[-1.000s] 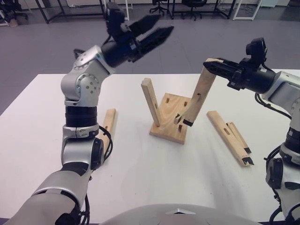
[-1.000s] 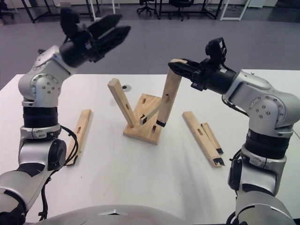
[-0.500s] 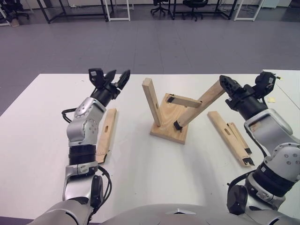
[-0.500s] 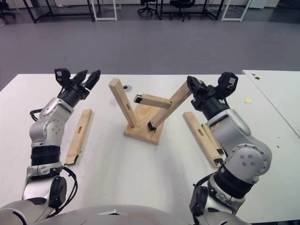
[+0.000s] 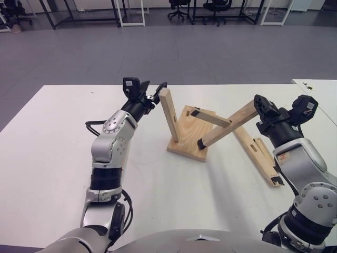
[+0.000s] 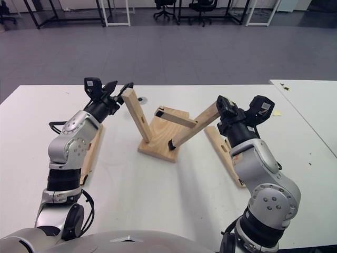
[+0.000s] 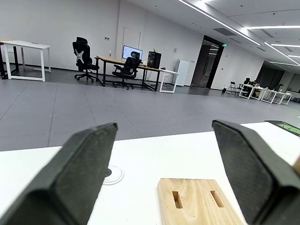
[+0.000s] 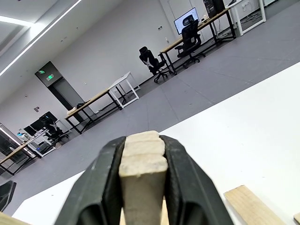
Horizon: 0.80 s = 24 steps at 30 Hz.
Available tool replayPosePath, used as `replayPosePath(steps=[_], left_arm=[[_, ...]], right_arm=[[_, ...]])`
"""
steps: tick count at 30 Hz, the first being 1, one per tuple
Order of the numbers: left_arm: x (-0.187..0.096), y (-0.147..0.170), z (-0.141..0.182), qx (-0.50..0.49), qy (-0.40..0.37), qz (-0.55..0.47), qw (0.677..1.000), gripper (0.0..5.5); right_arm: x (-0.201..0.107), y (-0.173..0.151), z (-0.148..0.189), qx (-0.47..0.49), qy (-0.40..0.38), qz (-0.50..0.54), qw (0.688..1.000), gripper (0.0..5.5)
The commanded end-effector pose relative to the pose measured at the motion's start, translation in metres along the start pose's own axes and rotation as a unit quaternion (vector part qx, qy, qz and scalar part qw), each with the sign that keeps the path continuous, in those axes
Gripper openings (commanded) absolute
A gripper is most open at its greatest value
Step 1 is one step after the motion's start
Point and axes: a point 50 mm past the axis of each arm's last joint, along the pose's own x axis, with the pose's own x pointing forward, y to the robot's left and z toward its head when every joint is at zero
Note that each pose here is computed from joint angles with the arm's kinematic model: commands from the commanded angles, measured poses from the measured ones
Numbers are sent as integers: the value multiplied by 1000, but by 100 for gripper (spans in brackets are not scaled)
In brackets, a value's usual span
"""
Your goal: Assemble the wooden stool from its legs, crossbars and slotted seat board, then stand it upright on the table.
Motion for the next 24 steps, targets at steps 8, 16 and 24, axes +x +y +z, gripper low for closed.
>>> replayPosePath(steps=[8,16,24], left_arm=[[-1,-12,2,-24,1,-4,1000,374],[1,-18,7,-26,-5,-11,1000,374],[8,-74,58,38,-77,-93,992,374]], right_arm=[[15,-18,11,-119,10,-53,991,101],[23,-11,1,-171,51,2,984,101],[18,-18,-6,-154,55,1,987,101]])
